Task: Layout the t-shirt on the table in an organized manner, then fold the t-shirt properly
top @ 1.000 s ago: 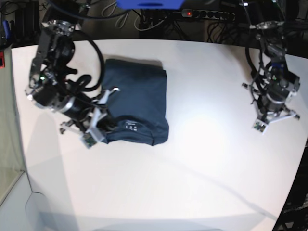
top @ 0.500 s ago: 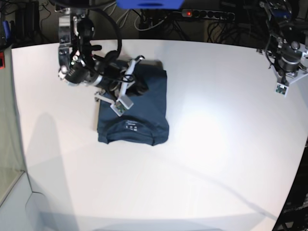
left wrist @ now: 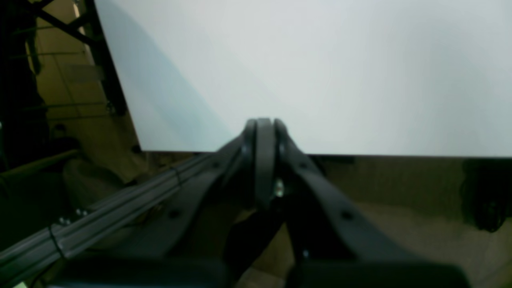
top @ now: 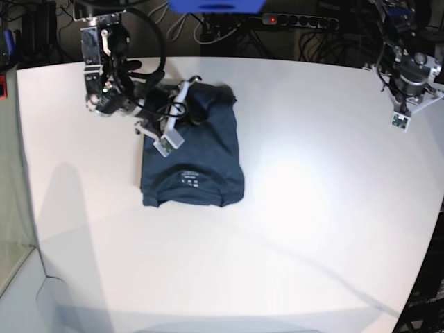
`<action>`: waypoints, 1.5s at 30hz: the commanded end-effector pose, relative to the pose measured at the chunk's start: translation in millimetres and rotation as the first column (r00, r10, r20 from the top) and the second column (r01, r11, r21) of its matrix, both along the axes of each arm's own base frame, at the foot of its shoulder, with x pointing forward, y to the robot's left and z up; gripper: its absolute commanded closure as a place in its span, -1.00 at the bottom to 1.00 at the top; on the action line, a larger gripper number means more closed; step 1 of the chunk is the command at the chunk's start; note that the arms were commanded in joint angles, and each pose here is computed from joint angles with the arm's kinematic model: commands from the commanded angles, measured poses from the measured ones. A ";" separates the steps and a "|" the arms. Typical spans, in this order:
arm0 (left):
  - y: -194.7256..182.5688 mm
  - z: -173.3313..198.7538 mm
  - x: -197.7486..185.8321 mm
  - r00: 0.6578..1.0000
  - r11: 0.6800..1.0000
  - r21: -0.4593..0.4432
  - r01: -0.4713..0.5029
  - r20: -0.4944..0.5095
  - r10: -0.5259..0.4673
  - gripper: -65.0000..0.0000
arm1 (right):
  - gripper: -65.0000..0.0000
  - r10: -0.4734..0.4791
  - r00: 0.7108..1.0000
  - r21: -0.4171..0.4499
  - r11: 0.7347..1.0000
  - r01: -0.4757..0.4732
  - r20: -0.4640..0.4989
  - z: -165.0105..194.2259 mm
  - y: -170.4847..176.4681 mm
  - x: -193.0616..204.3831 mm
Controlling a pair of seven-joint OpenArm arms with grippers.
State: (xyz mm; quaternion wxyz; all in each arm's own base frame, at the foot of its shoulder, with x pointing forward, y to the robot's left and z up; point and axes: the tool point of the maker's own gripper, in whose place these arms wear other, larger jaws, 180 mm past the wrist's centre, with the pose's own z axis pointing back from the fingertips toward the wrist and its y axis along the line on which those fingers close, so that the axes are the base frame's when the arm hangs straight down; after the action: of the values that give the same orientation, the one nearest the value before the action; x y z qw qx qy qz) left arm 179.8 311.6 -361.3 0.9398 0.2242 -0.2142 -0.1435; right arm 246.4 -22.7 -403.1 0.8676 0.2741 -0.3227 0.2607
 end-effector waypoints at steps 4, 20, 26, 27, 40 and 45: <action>3.9 7.8 2.2 1.000 1.000 0.022 0.000 0.017 -0.001 1.00 | 0.75 0.012 0.979 0.011 1.000 -0.015 0.206 65.6 1.7 12.3; -38.9 -40.2 -72.0 0.987 0.993 -0.115 -0.020 -0.162 0.001 1.00 | 0.75 0.110 0.993 -0.216 0.971 -0.100 0.034 17.6 -42.9 -125.5; -76.8 -62.6 -104.3 0.988 0.971 -0.240 0.009 -0.150 -0.046 1.00 | 0.75 0.146 0.988 -0.299 0.941 -0.157 -0.060 -7.9 -59.9 -167.2; -81.1 -70.0 -110.3 0.986 0.965 -0.263 -0.001 -0.160 -0.042 1.00 | 0.75 0.149 0.986 -0.319 0.933 -0.167 -0.080 -14.9 -64.0 -171.5; -171.4 -200.9 -205.3 0.929 0.773 -0.626 -0.103 -0.337 -0.150 1.00 | 0.75 0.091 0.954 -0.227 0.961 -0.159 -0.286 -96.5 -78.9 -235.2; -192.6 -227.7 -210.4 0.915 0.712 -0.682 -0.165 -0.375 -0.147 1.00 | 0.75 0.104 0.923 -0.153 0.973 -0.171 -0.370 -126.4 -71.1 -268.2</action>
State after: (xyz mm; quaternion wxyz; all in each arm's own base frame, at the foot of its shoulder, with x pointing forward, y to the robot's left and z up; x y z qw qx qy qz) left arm -26.7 116.0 -590.9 0.9777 -0.1826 -0.0535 -0.0892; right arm -16.4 -92.8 -531.8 0.9146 0.2551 -0.1190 0.2903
